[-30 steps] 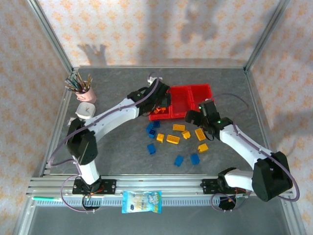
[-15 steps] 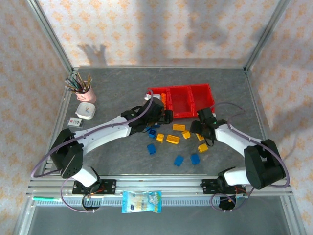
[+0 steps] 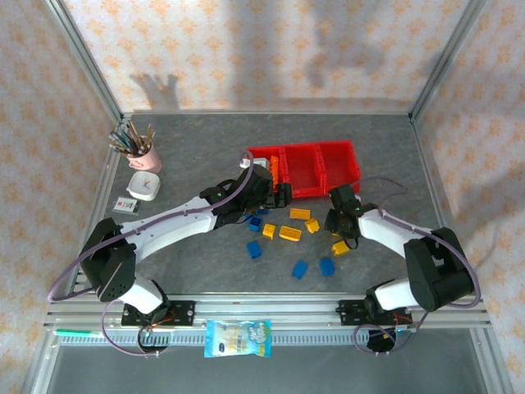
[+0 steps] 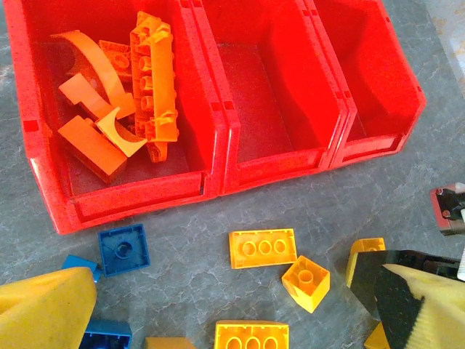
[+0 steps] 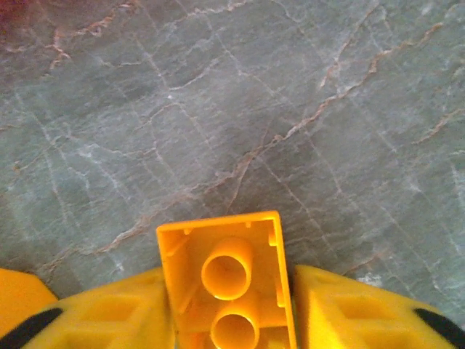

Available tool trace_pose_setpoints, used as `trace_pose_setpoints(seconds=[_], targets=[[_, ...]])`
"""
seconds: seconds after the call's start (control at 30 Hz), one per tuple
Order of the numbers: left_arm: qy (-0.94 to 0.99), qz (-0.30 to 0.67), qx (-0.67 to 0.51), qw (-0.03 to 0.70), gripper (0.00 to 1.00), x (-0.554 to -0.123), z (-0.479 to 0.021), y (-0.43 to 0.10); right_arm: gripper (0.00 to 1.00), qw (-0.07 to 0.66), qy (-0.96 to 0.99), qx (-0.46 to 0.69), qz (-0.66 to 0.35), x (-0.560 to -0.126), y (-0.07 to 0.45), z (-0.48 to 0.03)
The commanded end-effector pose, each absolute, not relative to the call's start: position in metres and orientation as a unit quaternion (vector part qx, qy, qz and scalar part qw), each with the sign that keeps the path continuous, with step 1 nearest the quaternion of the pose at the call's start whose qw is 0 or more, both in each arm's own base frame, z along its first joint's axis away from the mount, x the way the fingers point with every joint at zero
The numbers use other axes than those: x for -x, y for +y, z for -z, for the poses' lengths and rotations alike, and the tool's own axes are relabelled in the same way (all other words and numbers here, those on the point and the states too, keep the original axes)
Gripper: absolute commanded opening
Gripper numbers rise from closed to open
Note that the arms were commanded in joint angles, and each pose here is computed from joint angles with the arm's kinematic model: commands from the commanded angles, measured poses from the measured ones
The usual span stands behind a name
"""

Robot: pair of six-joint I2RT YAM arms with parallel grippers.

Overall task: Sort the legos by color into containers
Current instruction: Pick up the lego from the middle-right of the table, then place the lego in the container.

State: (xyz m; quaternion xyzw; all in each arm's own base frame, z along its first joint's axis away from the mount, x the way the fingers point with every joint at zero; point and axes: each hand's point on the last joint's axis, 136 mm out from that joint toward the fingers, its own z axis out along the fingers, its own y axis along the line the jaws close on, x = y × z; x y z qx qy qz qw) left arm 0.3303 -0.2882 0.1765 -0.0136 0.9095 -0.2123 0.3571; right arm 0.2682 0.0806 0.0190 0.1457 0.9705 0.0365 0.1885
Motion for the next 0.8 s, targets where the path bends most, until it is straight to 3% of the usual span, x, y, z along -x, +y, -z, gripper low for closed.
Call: trace_pose_setpoints(seconds=[0.0, 0.1, 0.33, 0.77], targets=[[0.899, 0.219, 0.027, 0.378, 0.99, -0.332, -0.191, -0.283, 0.37, 0.190, 0.971, -0.136, -0.044, -0.271, 0.089, -0.020], [0.897, 0.217, 0.034, 0.383, 0.99, -0.332, -0.193, -0.278, 0.30, 0.202, 0.970, -0.130, -0.046, -0.276, 0.090, -0.029], [0.885, 0.221, 0.055, 0.407, 0.99, -0.337, -0.210, -0.259, 0.27, 0.243, 0.962, -0.097, -0.071, -0.305, 0.113, -0.075], [0.874, 0.181, 0.116, 0.435, 1.00, -0.338, -0.221, -0.197, 0.27, 0.303, 0.944, 0.029, -0.130, -0.397, 0.255, -0.139]])
